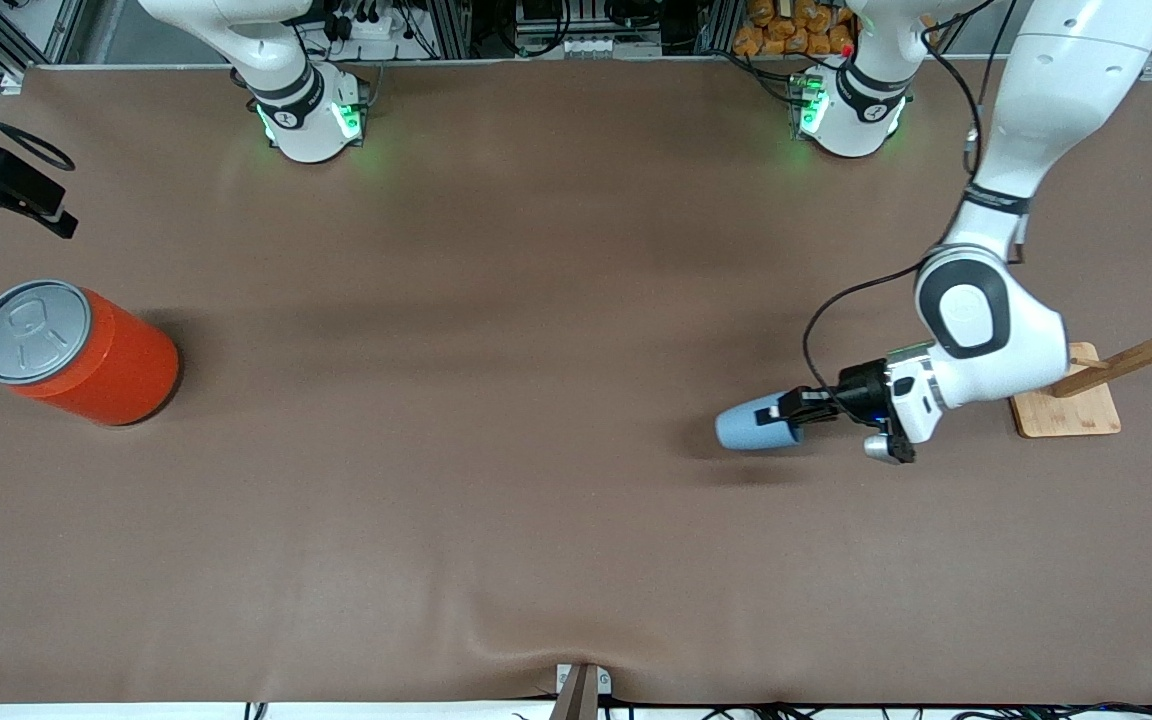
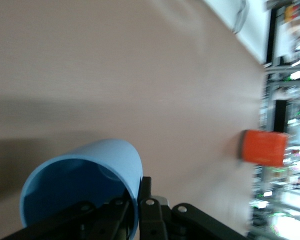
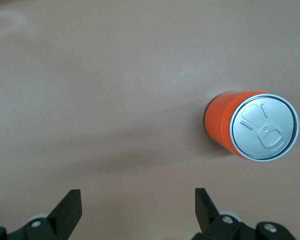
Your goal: Flip cup
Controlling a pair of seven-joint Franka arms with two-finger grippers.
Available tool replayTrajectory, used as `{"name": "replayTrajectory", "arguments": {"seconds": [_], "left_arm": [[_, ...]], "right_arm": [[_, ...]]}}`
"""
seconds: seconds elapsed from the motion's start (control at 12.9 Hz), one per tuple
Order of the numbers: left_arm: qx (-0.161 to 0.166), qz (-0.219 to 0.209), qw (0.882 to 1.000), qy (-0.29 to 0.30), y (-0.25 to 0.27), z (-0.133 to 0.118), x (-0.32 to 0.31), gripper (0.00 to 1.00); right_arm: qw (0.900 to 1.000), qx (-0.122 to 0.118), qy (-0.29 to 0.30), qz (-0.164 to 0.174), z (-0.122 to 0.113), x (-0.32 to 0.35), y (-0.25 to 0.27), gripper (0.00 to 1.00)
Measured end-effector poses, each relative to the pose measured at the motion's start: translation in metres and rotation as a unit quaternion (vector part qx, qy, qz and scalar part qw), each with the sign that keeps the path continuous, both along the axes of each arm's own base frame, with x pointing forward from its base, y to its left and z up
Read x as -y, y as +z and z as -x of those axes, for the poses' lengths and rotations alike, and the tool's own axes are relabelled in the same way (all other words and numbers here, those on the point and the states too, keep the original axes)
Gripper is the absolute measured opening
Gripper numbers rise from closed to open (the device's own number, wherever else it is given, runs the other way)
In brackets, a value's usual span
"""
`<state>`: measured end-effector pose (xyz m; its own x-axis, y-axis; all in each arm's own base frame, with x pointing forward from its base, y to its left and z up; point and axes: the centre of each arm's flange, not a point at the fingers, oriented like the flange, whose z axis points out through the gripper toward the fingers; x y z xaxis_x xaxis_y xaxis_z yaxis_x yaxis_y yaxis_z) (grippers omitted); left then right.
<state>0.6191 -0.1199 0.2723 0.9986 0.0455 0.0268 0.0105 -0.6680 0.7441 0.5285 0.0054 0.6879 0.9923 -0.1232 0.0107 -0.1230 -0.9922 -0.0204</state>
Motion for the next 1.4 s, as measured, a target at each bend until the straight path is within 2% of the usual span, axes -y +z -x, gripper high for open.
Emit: {"name": "replayTrajectory", "arguments": {"seconds": [0.23,0.47,0.7,0.85,1.01,1.4], "left_arm": [[0.019,-0.098,0.993,-0.056,0.007,-0.006,-0.060,0.05],[0.012,-0.179,0.978,-0.102,0.031,-0.009,-0.099,0.05],[-0.007,-0.251,0.959,-0.134,0.070,-0.011,-0.112,0.05],[-0.036,-0.294,0.946,-0.127,0.092,-0.009,-0.116,0.05],[-0.057,-0.306,0.943,-0.115,0.100,-0.004,-0.116,0.05],[-0.081,-0.318,0.938,-0.114,0.087,0.006,-0.121,0.05]], "right_arm": [[1.000,0.000,0.003,0.000,0.000,-0.003,0.000,1.00],[1.000,-0.001,0.003,0.000,0.001,-0.003,0.000,1.00],[1.000,-0.005,0.003,0.000,0.002,-0.003,0.000,1.00],[1.000,-0.007,0.003,0.000,0.002,-0.003,0.000,1.00],[1.000,-0.007,0.003,0.000,0.003,-0.003,0.000,1.00],[1.000,-0.008,0.003,0.000,0.003,-0.003,-0.001,1.00]]}}
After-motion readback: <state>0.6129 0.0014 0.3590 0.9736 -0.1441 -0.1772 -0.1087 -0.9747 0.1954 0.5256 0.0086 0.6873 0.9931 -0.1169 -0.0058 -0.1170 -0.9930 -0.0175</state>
